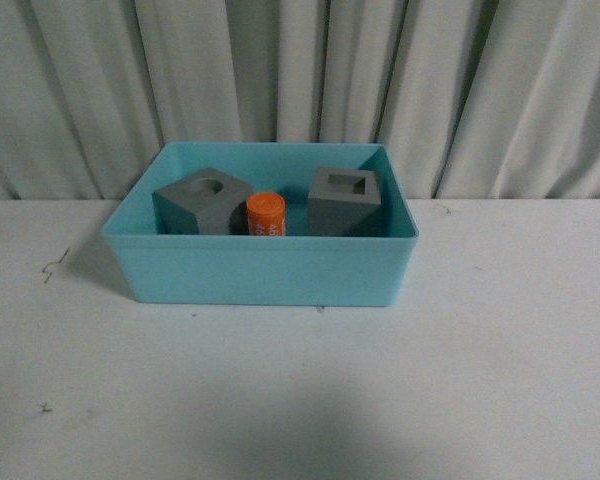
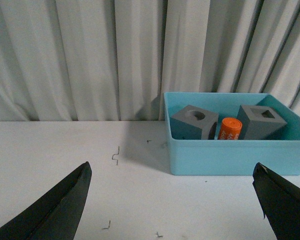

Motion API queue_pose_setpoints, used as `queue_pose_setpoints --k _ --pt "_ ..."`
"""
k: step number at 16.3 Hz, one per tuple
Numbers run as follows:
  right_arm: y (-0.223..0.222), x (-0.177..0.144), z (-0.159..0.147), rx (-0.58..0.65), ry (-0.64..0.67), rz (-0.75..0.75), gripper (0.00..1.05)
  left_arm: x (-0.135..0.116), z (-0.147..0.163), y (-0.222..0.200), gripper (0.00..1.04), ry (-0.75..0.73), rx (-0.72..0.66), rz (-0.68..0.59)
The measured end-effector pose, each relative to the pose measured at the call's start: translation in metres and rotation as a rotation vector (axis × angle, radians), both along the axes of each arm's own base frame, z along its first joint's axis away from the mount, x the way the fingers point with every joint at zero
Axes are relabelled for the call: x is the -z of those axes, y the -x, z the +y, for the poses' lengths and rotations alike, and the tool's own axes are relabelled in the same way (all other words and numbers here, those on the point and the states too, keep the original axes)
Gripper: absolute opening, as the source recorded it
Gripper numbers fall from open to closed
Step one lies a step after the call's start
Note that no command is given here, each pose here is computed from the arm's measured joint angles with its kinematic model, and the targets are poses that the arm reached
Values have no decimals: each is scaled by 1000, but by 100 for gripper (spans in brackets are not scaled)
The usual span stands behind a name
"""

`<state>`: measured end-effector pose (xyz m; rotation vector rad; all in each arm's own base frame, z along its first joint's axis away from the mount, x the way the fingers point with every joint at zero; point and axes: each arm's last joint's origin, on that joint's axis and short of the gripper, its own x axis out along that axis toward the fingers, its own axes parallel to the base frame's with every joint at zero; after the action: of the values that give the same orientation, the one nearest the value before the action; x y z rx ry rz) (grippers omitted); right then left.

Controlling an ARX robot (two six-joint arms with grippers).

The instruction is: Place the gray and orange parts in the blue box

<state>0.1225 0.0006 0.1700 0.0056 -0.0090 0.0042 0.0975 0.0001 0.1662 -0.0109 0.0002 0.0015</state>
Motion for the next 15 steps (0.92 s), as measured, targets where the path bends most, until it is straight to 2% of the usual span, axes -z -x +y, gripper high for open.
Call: queue_pose_setpoints --k 15 --pt "25 3 0 -1 1 3 2 0 0 0 98 0 0 -1"
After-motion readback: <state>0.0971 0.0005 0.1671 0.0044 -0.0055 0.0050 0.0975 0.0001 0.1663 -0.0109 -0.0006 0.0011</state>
